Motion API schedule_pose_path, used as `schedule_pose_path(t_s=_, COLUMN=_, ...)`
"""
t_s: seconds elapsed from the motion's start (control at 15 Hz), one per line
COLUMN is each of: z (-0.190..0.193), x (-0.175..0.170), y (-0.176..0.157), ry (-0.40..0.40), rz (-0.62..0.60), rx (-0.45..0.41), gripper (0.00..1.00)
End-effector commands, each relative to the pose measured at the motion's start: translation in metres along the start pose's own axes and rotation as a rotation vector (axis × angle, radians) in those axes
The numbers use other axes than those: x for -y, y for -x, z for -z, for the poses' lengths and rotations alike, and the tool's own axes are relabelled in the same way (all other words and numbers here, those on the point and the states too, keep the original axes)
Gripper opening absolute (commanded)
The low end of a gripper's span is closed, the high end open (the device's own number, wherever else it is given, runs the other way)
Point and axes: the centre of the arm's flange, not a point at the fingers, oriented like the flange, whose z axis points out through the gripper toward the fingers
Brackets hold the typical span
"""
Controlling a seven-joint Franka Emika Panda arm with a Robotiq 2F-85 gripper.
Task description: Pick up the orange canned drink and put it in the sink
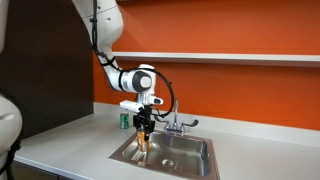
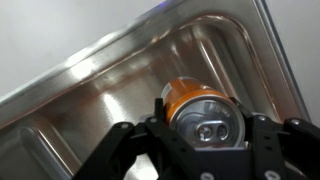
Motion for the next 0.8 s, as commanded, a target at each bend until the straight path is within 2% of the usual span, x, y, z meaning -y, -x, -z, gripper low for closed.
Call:
schedule_pose_path(t_s=0.0, z=-0.007, x=-0.001, y=-0.027, ry=0.003, rz=-0.002, rx=-0.004, gripper=0.38)
schedule_pose_path(t_s=0.73, z=-0.050, x=0.009, y=-0.075, ry=0.007, rz=0.000, rx=0.023, gripper=0.38)
